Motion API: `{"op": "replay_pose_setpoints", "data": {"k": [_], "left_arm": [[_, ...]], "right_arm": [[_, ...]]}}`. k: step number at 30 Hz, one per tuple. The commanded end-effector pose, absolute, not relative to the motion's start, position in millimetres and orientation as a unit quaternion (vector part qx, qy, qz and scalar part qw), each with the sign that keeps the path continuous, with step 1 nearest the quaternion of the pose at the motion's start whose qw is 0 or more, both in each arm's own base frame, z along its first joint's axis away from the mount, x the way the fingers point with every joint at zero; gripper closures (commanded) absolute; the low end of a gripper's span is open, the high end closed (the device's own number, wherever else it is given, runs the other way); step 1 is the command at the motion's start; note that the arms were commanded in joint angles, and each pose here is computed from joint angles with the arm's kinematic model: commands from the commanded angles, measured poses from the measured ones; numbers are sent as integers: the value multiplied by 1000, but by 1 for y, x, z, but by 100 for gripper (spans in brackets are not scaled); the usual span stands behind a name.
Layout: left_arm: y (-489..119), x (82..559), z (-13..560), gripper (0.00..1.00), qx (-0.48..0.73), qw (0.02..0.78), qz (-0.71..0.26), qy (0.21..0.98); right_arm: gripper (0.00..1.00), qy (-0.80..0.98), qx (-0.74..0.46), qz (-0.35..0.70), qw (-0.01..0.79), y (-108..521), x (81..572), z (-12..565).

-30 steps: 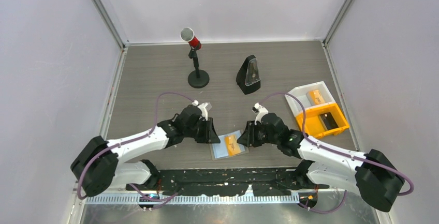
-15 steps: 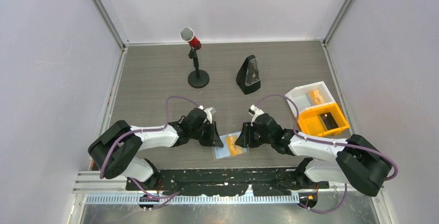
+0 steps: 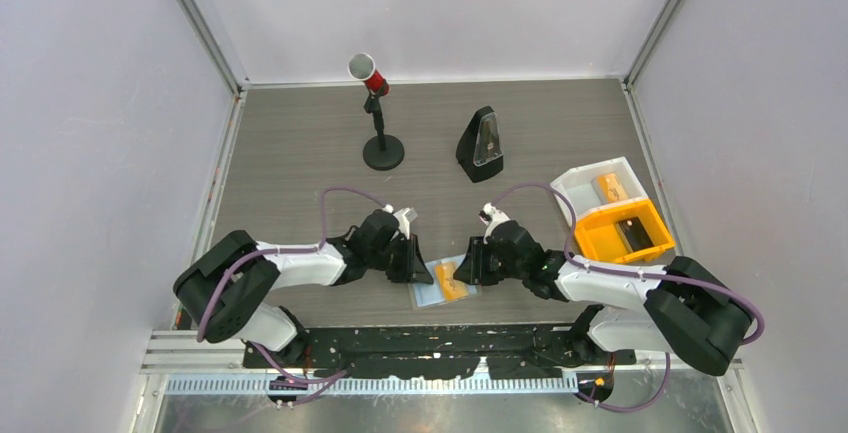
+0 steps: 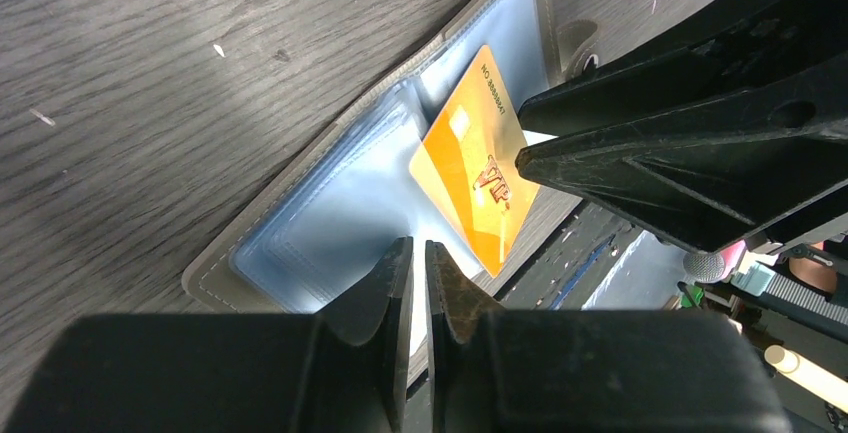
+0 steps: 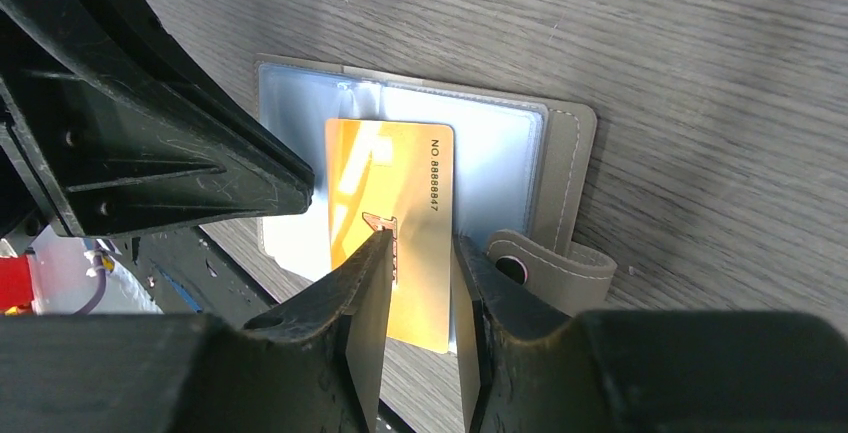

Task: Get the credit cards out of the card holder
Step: Pick up the credit card from the card holder.

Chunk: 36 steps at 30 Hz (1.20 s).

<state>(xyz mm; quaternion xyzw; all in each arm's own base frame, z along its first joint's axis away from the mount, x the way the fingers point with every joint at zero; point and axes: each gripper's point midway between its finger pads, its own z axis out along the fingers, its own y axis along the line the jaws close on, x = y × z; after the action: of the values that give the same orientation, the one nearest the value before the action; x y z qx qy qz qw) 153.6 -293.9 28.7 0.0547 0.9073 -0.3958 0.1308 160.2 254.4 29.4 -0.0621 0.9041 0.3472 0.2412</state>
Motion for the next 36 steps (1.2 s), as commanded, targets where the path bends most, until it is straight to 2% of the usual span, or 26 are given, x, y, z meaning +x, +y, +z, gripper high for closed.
{"op": "replay_pose_setpoints", "data": {"k": [1,15,26,36], "left_arm": [[-282,145,9,88,50,116,-370,921],[-283,143,11,88,50,116,-380,916],[-281,141,12,88,48,114,-381,916],[-281,140,12,88,45,114,-384,915]], "right_arm": [[64,897,-64,367,238,261,156,30],[62,874,-28,431,224,271,147,39],[69,837,19,476,269,272,160,67],[73,832,27,482,274,274,162,70]]}}
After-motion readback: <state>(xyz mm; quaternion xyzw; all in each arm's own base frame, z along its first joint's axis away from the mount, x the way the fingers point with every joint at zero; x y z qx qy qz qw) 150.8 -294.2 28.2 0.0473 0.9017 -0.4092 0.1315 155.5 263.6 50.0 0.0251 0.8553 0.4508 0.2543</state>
